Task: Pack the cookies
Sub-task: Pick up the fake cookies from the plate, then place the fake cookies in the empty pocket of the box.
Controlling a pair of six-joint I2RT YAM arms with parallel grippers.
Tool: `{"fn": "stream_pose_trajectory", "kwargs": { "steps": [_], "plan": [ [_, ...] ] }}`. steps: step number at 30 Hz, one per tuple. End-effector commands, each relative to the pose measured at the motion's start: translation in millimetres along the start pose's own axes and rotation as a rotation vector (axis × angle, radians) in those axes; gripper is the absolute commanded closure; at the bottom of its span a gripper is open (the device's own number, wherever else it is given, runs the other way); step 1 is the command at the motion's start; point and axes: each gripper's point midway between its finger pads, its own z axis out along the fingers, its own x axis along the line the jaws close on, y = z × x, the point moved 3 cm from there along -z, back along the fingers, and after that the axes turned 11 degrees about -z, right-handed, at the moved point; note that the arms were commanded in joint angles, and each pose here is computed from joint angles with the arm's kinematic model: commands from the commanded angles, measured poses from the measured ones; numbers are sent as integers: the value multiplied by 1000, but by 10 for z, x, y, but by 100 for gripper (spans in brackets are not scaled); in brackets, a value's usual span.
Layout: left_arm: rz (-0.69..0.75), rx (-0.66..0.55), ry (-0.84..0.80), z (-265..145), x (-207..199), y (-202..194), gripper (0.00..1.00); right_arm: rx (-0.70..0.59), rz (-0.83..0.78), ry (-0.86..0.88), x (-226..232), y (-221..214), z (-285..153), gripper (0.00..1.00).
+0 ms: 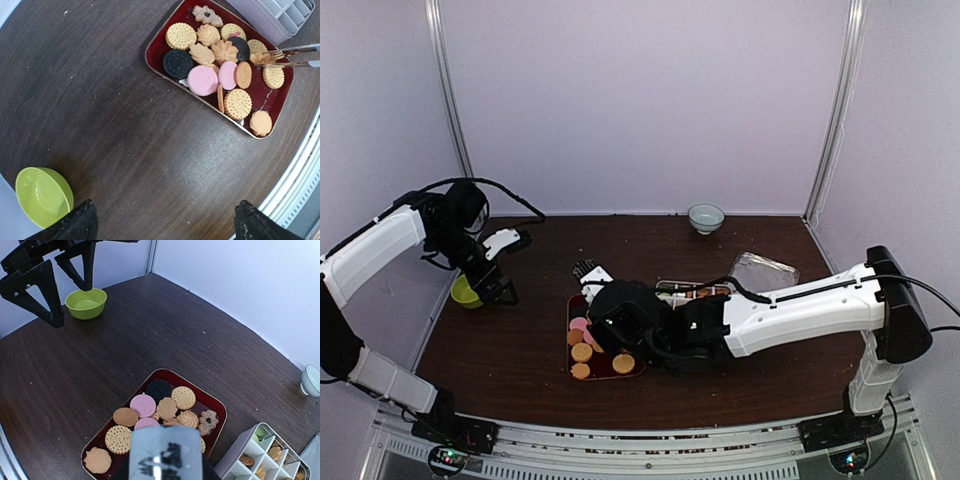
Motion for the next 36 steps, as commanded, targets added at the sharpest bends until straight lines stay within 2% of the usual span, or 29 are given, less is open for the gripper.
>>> {"fn": "stream_pose_trajectory", "kwargs": {
  "steps": [1, 4, 14, 21, 27, 36],
  "plan": [
    [16, -37, -24, -61, -51, 16, 2, -37, 52, -39, -159, 182, -76, 95],
    [15, -31, -28, -38, -54, 3, 2, -60, 69, -57, -289, 259, -170, 100],
    [11, -34, -26, -46, -51, 3, 2, -144, 147, -109, -815, 456, -509, 100],
    [15, -34, -15, -56, -36, 8, 2, -107, 171, -169, -1210, 163, -571, 100],
    [14, -30, -23, -39, -43, 10, 2, -68, 187, -170, -1288, -82, -550, 100],
    [16, -35, -17, -64, -41, 21, 2, -49, 189, -156, -1226, -164, -423, 100]
  ]
}}
